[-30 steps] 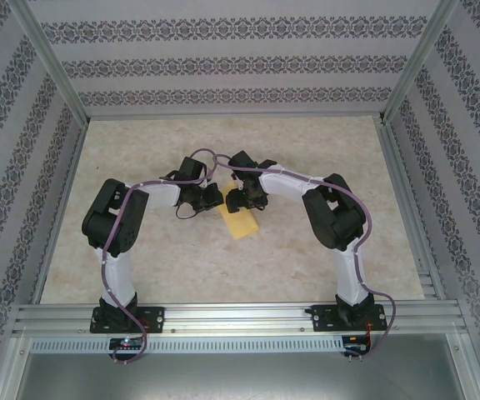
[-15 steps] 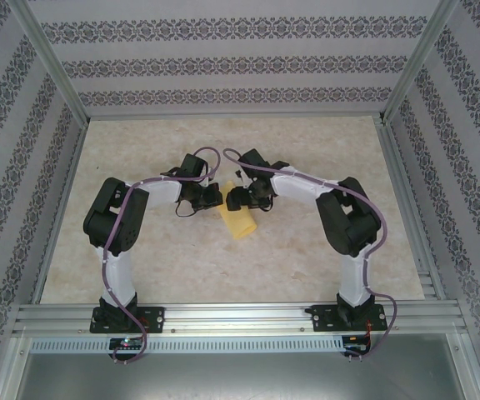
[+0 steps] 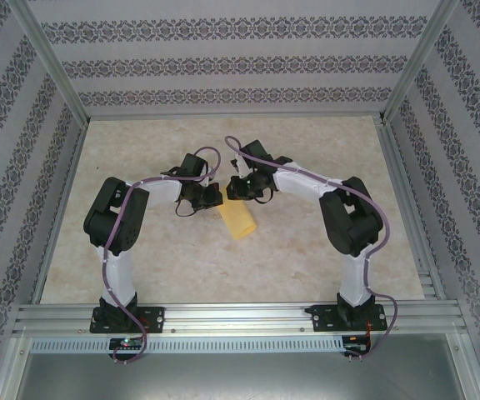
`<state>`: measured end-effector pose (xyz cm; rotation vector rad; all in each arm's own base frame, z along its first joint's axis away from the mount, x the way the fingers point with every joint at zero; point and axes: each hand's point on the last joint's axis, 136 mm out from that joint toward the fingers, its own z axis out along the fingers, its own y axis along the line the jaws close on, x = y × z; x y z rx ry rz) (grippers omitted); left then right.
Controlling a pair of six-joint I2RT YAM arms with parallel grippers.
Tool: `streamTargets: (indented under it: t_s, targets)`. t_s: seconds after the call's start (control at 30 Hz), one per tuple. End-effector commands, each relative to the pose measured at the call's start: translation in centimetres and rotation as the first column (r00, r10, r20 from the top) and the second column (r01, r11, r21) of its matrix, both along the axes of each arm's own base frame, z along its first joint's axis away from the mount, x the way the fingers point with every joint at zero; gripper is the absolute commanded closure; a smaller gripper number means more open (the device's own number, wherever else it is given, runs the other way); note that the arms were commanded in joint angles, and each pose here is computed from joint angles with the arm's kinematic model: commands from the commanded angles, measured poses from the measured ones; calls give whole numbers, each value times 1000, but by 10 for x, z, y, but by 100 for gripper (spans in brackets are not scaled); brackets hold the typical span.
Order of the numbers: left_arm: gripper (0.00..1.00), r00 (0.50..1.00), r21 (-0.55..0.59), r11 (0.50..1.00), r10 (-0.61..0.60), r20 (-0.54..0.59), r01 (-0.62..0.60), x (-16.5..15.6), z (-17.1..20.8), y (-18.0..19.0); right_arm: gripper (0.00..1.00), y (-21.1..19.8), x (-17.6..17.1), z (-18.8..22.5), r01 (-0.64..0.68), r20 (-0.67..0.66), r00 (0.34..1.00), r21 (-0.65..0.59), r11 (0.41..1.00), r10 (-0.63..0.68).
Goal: Fold a paper plane with a square sheet of paper (pick it up from the middle)
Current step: Fold the square sheet of paper in half at the center of the table.
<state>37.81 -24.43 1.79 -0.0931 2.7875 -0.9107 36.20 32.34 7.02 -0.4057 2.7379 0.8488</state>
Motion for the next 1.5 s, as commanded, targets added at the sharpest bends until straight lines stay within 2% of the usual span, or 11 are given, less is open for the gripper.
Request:
streamTargets:
  t_s: [0.0,0.33,0.67,1.17,1.33,1.47]
  targets:
    - [95,989,132,991,15,-146,4,-31,-49,20,89,13,5,-1,-24,-23,999,45,999,25]
    - [96,986,151,988,22,-165,3,-34,-52,23,91,3,12,-37,-2,-89,996,-43,999,-1]
    - [96,983,174,985,26,-181,6,-37,-56,27,91,-15,12,-52,17,-108,994,-86,996,-26]
    - [96,980,185,983,32,-198,6,-41,-62,29,90,-44,5,-68,9,-146,989,-96,995,-23]
    - [96,978,190,982,36,-207,4,-44,-64,31,89,-58,-8,-77,-22,-170,985,-98,995,5]
    - [96,977,191,982,38,-209,2,-45,-65,31,89,-73,-6,-70,-12,-151,989,-72,997,1]
